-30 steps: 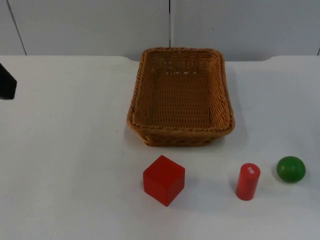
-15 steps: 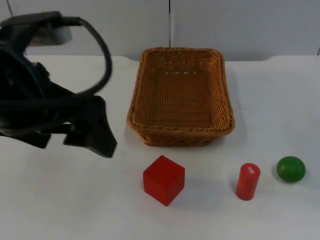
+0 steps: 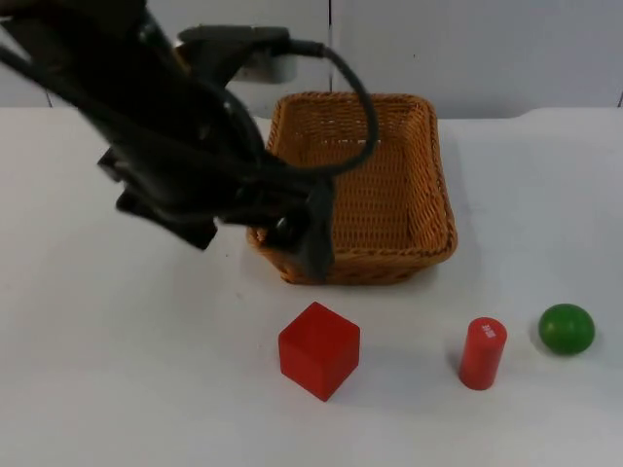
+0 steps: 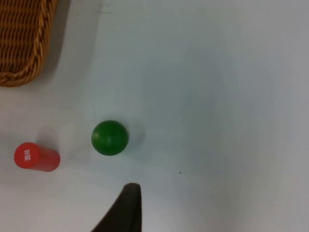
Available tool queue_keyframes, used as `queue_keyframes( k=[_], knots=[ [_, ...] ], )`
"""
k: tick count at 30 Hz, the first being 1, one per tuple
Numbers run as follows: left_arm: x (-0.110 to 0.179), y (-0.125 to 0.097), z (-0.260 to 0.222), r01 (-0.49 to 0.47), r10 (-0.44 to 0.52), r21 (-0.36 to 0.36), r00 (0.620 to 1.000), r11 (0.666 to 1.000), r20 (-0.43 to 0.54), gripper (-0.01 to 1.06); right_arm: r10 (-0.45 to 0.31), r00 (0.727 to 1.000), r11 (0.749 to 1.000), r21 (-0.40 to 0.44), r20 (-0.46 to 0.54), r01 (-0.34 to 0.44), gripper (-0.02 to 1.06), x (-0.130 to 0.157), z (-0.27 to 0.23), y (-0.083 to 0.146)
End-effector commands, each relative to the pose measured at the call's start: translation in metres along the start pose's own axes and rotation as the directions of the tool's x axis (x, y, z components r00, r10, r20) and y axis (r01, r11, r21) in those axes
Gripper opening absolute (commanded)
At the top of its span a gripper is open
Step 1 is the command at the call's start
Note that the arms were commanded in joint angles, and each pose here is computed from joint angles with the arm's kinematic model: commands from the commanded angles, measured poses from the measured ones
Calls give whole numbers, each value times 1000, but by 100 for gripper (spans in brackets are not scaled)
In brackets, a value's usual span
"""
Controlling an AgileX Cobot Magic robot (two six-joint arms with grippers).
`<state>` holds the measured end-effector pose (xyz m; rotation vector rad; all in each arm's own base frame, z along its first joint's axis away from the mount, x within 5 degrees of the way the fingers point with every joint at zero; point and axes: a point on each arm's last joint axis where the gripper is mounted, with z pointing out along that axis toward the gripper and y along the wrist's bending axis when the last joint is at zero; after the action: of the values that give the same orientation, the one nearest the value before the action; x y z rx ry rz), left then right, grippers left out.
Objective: Pick up the basket with the left hand and place the object to the left of the red cylinder into the basket with the right hand.
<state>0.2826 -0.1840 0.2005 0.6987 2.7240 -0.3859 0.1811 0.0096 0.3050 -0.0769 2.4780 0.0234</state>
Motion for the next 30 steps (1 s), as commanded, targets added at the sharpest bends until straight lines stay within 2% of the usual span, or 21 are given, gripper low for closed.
queue_keyframes(
  k=[1, 3, 9, 12, 13, 14, 16, 17, 19, 21, 28, 30],
  knots=[
    [-12, -1, 0, -16, 16, -24, 1000, 1000, 20, 98, 3, 1000, 1000, 2, 6, -3, 105, 0, -1, -1],
    [-36, 2, 3, -18, 21, -57, 998, 998, 52, 98, 3, 1000, 1000, 2, 6, -3, 105, 0, -1, -1],
    [-69, 14, 18, -8, 15, -99, 998, 995, 66, 98, -4, 1000, 1000, 9, 5, 4, 105, 0, -1, -2],
    [-92, 42, 29, 75, -63, -110, 993, 991, 104, 98, -4, 1000, 1000, 9, 4, 4, 105, 0, -1, -2],
    [-92, 42, 29, 75, -63, -110, 993, 991, 104, 98, -4, 1000, 1000, 9, 4, 4, 105, 0, -1, -2],
    [-97, 51, 33, 105, -92, -111, 989, 988, 114, 98, -4, 1000, 1000, 9, 4, 4, 105, 0, -1, -2],
    [-108, 70, 38, 161, -145, -103, 979, 982, 143, 98, -4, 1000, 1000, 9, 4, 4, 105, 0, -1, -2],
    [-108, 70, 38, 161, -145, -103, 979, 982, 143, 98, -4, 1000, 1000, 9, 4, 4, 105, 0, -1, -2],
    [-115, 88, 48, 222, -208, -83, 966, 972, 152, 98, -4, 1000, 1000, 9, 4, 4, 105, 0, -1, -2],
    [-125, 101, 61, 240, -230, -45, 960, 970, 163, 98, -4, 1000, 1000, 9, 4, 4, 105, 0, -1, -2],
    [-134, 113, 101, 250, -245, -26, 961, 968, 128, 98, 0, 1000, 1000, 5, 8, 0, 105, 0, -1, -1],
    [-137, 115, 119, 272, -270, 0, 956, 962, 113, 98, 5, 1000, 1000, 5, 8, -5, 105, 0, -1, -1]
  ],
)
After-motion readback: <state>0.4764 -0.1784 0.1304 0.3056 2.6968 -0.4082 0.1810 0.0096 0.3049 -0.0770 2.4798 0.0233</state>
